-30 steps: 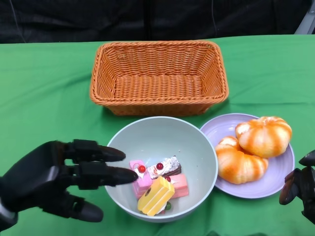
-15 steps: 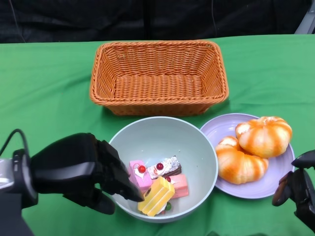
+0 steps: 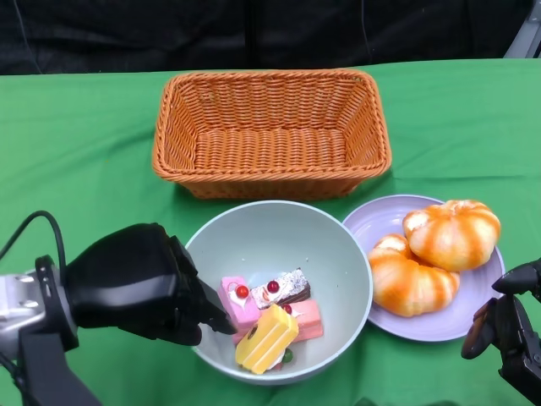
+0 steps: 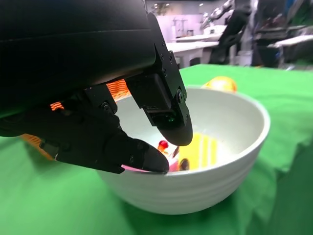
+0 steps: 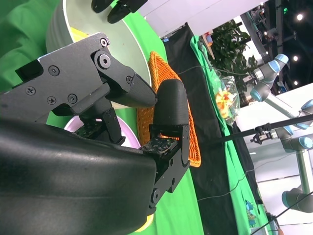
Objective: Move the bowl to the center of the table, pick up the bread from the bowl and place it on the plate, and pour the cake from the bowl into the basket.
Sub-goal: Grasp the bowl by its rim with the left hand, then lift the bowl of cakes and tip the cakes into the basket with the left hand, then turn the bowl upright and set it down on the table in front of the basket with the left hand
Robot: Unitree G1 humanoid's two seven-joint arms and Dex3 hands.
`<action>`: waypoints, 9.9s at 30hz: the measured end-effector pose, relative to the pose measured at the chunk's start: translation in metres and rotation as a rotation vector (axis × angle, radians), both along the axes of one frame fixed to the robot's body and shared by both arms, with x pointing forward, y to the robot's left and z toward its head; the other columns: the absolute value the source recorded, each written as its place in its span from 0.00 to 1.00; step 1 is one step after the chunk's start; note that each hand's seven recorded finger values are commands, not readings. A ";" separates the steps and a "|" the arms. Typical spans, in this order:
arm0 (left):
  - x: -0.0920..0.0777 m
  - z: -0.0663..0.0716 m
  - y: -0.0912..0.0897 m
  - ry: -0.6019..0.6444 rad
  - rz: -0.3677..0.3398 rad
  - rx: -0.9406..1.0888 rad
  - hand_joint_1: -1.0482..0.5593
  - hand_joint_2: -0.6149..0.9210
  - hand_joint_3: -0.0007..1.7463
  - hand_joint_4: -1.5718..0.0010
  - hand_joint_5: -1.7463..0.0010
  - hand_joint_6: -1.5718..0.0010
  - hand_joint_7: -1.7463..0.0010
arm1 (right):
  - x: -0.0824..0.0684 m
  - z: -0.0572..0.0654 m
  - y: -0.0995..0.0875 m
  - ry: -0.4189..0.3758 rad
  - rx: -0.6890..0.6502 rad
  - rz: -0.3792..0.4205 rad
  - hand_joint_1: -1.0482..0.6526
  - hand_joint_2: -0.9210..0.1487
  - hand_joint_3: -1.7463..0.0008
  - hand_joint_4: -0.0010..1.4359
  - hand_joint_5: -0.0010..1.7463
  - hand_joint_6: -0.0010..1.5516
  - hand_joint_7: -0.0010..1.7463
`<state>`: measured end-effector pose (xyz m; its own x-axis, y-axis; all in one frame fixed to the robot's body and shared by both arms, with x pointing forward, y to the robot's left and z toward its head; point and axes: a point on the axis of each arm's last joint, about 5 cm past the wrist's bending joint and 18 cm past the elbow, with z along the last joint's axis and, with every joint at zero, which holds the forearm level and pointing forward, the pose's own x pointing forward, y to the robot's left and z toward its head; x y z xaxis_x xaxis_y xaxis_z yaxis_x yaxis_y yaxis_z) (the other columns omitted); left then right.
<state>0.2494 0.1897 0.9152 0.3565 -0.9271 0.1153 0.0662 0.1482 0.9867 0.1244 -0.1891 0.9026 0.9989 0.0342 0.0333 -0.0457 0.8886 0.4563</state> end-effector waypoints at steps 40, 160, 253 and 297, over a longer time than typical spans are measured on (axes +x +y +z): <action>0.011 0.047 0.025 0.035 -0.114 0.107 0.16 0.97 0.00 0.48 0.99 0.55 1.00 | 0.001 -0.001 0.001 0.036 -0.028 -0.007 0.55 0.23 0.42 0.46 1.00 0.38 0.86; 0.083 0.067 -0.113 1.188 -0.074 -0.969 0.52 0.77 0.63 0.51 0.00 0.54 0.15 | 0.016 -0.019 0.001 0.114 -0.003 0.037 0.59 0.18 0.43 0.43 1.00 0.33 0.88; 0.007 0.010 0.017 0.133 -0.062 -0.339 0.62 0.72 0.55 0.51 0.01 0.45 0.27 | 0.017 -0.021 0.000 0.130 -0.011 0.045 0.58 0.17 0.46 0.44 1.00 0.35 0.86; 0.002 -0.035 0.025 0.138 0.096 -0.146 0.00 1.00 0.16 0.82 1.00 0.84 1.00 | 0.015 -0.020 -0.002 0.137 -0.018 0.041 0.57 0.19 0.44 0.44 1.00 0.36 0.86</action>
